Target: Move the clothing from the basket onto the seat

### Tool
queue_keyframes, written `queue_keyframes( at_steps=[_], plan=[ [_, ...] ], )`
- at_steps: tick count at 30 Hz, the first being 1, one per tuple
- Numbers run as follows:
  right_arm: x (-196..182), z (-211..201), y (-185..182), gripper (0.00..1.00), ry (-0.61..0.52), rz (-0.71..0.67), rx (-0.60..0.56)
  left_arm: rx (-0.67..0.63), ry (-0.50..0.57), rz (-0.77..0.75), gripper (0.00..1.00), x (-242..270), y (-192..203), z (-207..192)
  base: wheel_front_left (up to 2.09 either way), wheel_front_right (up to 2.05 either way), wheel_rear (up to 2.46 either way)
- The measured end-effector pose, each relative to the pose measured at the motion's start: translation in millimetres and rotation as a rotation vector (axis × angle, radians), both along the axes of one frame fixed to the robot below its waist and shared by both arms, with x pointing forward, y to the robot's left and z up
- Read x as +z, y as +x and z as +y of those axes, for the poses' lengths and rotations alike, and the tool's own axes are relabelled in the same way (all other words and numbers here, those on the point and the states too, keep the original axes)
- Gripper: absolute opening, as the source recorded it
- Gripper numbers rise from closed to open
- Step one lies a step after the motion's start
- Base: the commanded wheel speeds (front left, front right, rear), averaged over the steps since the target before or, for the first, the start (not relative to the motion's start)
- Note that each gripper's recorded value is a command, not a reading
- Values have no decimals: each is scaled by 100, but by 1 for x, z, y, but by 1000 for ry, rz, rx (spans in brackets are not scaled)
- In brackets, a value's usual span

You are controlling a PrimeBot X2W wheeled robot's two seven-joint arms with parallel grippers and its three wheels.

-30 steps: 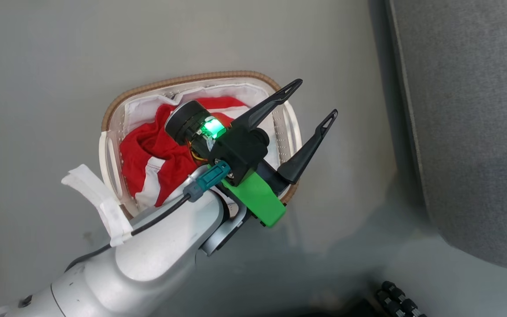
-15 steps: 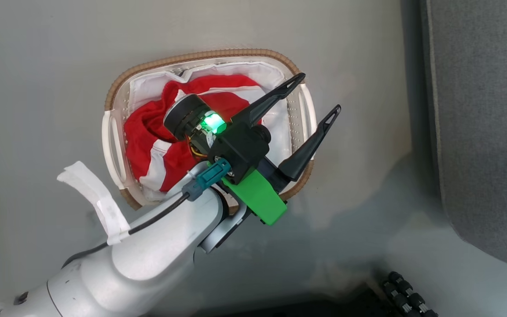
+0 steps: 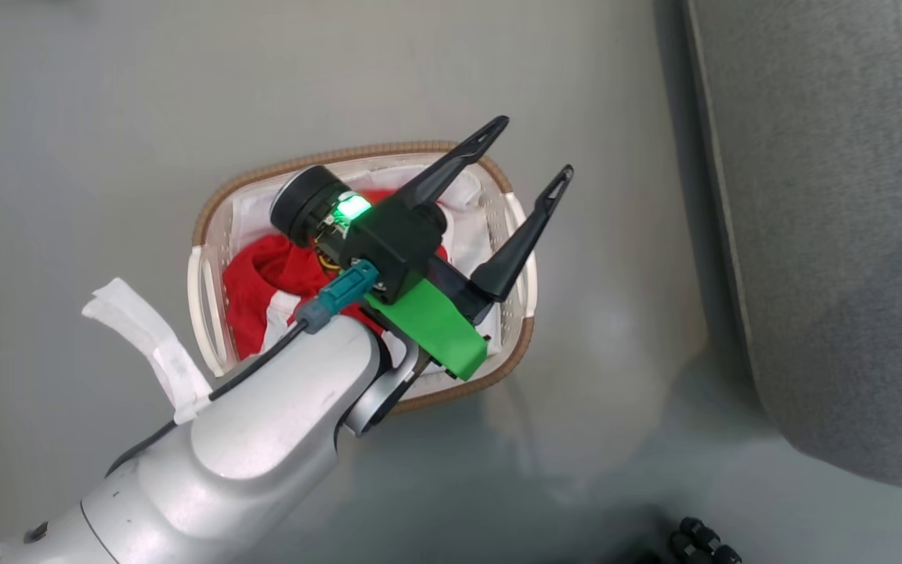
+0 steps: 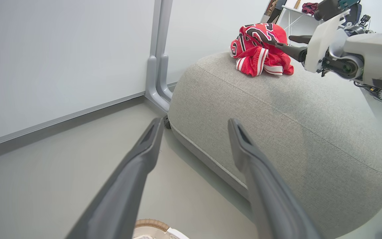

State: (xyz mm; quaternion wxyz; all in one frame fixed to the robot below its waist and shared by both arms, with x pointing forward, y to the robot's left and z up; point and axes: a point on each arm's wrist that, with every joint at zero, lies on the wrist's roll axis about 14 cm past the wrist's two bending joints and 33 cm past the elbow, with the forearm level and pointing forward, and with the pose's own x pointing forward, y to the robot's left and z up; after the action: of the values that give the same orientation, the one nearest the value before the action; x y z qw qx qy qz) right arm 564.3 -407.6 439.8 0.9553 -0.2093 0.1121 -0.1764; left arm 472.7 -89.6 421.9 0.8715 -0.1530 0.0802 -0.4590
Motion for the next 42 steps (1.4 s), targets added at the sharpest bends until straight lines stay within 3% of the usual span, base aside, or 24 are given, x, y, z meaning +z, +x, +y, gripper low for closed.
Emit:
queue_keyframes(
  at_steps=[10, 16, 29, 36, 42],
  plan=[
    [86, 33, -4, 100, 23, -182, 94, 131, -6, -34, 100, 42, 2, 24, 0, 0, 0],
    [105, 70, -17, 100, 123, -250, 155, 273, 9, -55, 100, 62, 1, 62, 0, 0, 0],
    [85, 181, -75, 100, 385, -304, 321, 664, 73, -50, 100, 69, -38, 187, 0, 0, 0],
    [66, 218, -109, 100, 430, -268, 400, 794, 104, -17, 100, 56, -68, 227, 0, 0, 0],
    [63, 233, -139, 100, 505, -283, 432, 842, 89, 16, 100, 48, -93, 238, 0, 0, 0]
  ],
)
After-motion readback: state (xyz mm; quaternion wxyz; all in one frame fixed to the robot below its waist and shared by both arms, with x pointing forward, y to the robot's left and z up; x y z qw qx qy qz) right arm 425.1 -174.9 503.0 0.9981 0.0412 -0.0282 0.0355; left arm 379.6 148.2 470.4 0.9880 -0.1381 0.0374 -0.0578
